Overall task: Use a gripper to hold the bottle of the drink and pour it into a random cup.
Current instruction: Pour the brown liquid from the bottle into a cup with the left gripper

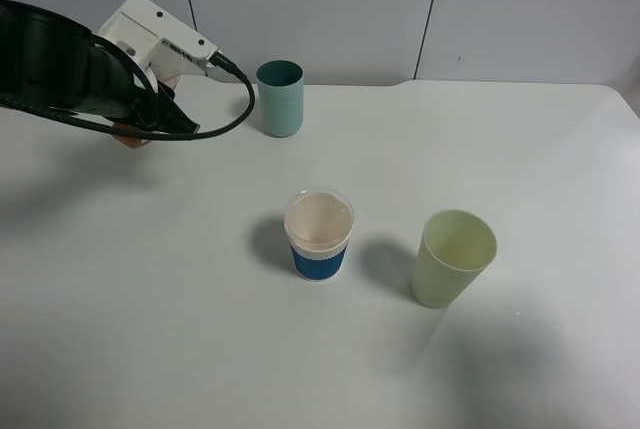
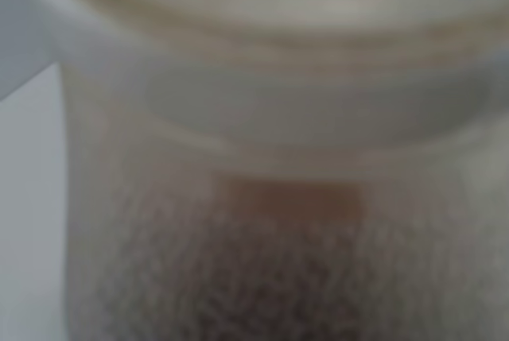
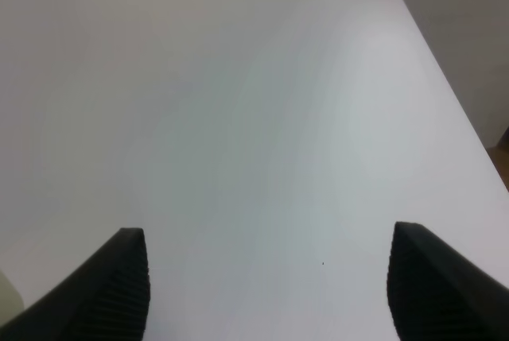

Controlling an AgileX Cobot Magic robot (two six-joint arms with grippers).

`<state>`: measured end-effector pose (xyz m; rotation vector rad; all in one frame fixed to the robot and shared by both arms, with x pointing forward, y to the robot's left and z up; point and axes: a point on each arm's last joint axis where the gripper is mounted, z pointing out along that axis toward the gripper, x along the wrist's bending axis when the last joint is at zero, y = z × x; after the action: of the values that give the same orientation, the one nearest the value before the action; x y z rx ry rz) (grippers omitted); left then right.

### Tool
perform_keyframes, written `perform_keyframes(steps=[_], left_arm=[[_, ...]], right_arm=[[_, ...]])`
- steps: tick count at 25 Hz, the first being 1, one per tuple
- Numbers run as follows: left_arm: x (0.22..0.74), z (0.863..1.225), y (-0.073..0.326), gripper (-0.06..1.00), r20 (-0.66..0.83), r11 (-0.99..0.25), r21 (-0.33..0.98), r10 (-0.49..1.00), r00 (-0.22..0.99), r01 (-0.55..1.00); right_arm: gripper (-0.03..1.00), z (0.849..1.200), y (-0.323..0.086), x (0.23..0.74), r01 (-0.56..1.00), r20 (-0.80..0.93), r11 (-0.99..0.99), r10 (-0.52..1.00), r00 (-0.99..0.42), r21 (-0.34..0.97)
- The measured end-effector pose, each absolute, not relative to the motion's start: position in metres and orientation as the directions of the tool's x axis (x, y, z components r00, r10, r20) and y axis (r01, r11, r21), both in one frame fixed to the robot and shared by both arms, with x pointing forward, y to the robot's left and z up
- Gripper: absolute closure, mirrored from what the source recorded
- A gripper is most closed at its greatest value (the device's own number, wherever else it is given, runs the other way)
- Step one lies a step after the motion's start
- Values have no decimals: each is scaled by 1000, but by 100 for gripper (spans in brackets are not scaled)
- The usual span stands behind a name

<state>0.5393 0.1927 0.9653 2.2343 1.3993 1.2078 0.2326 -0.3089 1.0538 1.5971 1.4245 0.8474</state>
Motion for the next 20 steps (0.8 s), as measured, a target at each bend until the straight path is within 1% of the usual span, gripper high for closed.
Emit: perform_keyframes(steps=[6, 13, 20], left_arm=[[544, 960, 191, 58, 539, -525, 558, 818, 201, 642], [561, 960, 182, 58, 552, -533, 560, 811, 195, 634], [580, 962, 167, 58, 605, -584, 536, 769, 205, 609]], right_arm=[[33, 1054, -309, 233, 442, -35, -29, 990, 135, 897], [33, 1054, -309, 233, 442, -35, -29, 990, 135, 897], [33, 1054, -309, 233, 442, -35, -29, 990, 135, 897]])
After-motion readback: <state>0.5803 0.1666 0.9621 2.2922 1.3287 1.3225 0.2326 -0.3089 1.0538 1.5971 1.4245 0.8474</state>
